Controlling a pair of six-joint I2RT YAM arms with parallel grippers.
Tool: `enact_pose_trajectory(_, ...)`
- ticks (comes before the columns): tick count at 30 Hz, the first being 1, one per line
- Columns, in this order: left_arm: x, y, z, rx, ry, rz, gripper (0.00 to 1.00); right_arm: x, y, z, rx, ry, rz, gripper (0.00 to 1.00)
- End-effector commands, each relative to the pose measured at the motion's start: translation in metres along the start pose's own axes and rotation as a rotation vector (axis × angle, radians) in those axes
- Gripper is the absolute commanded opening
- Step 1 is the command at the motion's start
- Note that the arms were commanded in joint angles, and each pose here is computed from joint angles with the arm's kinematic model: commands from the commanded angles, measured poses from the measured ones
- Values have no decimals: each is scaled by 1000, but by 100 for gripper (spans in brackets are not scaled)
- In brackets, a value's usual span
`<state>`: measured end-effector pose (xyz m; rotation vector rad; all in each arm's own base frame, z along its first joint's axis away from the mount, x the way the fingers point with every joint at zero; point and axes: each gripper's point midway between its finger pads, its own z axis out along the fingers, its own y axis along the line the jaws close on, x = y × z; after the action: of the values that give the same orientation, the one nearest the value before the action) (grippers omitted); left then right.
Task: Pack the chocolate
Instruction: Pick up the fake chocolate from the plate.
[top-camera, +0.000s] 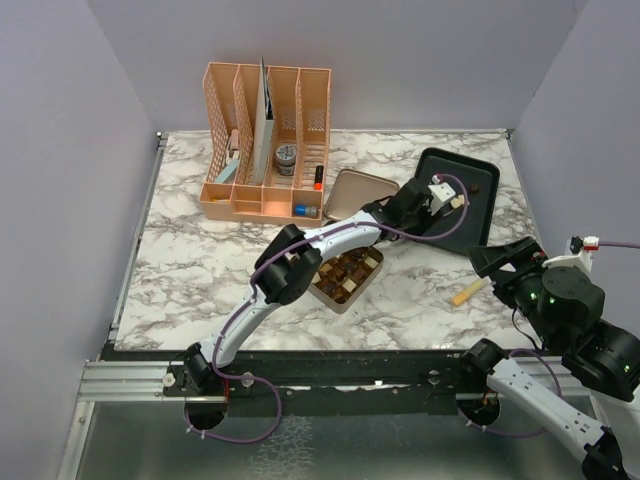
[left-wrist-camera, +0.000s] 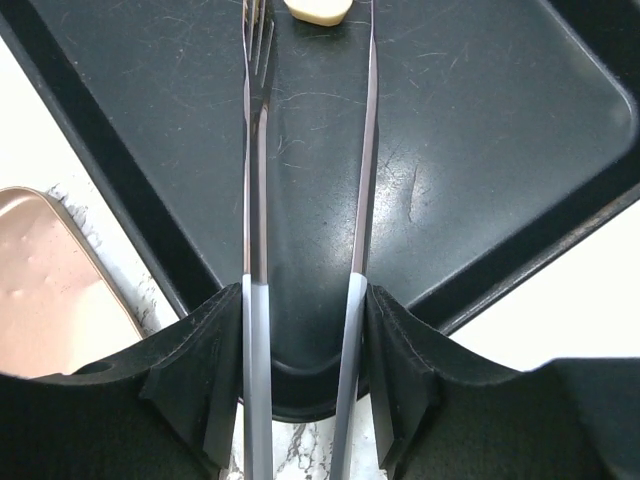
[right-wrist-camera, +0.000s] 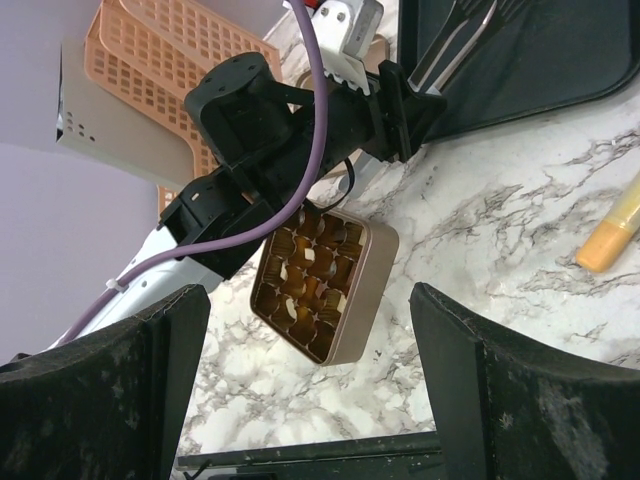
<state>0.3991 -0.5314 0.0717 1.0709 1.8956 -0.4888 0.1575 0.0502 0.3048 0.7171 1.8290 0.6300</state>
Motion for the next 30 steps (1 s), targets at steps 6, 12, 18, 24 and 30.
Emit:
enact_pose_trajectory(6, -15, -4, 8, 6, -39, 14, 52, -9, -2, -3, 15, -35, 4, 87)
enact_pose_trajectory(12, -18, -3, 8, 5, -46, 19, 51, -9, -2, -1, 16, -38, 3, 87)
enact_pose_trajectory(18, -24, -3, 6, 5, -55, 24, 43, -7, -2, 0, 18, -33, 1, 87)
enact_pose_trajectory(24, -29, -2, -2, 5, -59, 17, 39, -6, -2, 1, 21, -31, 4, 87)
enact_pose_trajectory(30, -32, 3, -13, -20, -70, 4, 38, -1, -2, 5, 18, -20, 6, 87)
